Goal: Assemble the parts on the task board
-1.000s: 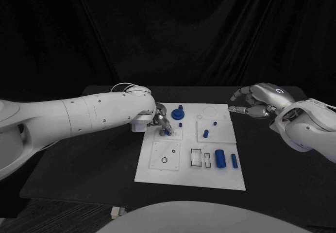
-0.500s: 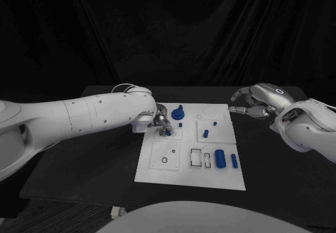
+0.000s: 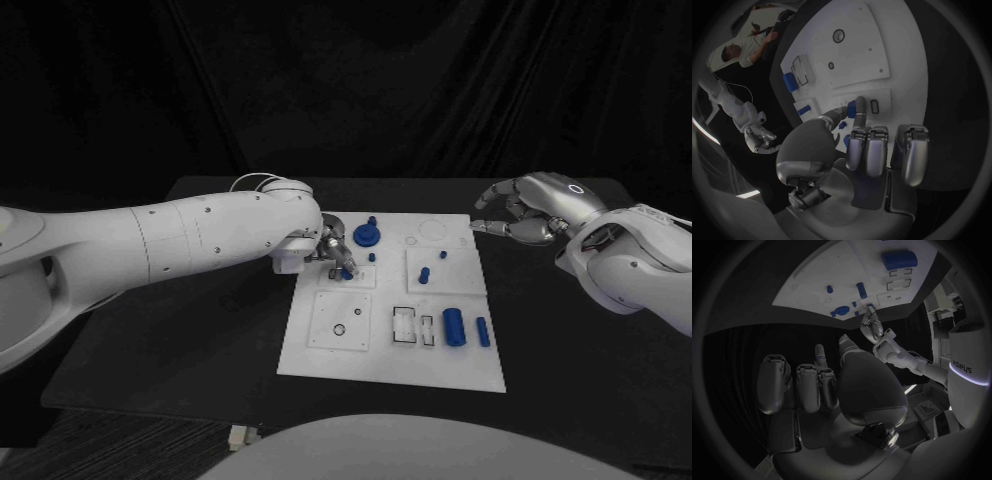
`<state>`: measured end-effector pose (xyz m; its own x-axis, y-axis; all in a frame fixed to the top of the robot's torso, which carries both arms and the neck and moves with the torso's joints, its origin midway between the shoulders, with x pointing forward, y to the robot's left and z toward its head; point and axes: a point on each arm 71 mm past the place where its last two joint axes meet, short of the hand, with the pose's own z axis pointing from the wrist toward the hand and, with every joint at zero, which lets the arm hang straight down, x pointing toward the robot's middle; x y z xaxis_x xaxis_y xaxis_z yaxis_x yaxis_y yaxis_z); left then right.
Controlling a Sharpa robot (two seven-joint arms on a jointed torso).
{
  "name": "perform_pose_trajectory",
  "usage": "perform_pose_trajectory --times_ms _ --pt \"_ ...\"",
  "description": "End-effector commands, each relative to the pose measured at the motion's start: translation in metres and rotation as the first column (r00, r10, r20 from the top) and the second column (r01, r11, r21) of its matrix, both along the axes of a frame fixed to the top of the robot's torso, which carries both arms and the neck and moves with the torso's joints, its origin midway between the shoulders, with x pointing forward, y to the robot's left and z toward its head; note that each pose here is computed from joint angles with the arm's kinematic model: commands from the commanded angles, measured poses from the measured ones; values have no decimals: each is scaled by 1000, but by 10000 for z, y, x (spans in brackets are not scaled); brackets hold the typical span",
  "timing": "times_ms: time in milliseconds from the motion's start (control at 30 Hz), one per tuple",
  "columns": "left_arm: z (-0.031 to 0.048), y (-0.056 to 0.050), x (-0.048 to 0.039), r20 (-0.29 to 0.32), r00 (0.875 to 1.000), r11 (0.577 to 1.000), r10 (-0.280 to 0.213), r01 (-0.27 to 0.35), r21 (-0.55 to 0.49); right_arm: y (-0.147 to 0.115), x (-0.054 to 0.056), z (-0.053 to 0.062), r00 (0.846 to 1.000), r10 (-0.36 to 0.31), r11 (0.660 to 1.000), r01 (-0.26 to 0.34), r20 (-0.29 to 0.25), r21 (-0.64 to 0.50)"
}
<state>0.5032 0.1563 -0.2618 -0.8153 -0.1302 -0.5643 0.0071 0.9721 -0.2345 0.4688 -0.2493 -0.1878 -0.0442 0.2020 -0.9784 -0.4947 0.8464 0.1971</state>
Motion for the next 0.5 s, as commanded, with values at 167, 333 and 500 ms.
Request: perform_pose_trajectory --times_ms 167,333,500 --pt "-47 0 -31 -11 1000 1000 -2 1 -9 -22 -1 -17 1000 -18 1000 18 -9 -5" --pt "-42 24 -46 -4 1000 1000 7 -7 -14 -30 2 -20 1000 -20 1000 20 -10 -6" --pt "-33 41 -53 9 1000 1000 17 -17 -24 -32 4 -24 1000 -21 1000 20 -11 -7"
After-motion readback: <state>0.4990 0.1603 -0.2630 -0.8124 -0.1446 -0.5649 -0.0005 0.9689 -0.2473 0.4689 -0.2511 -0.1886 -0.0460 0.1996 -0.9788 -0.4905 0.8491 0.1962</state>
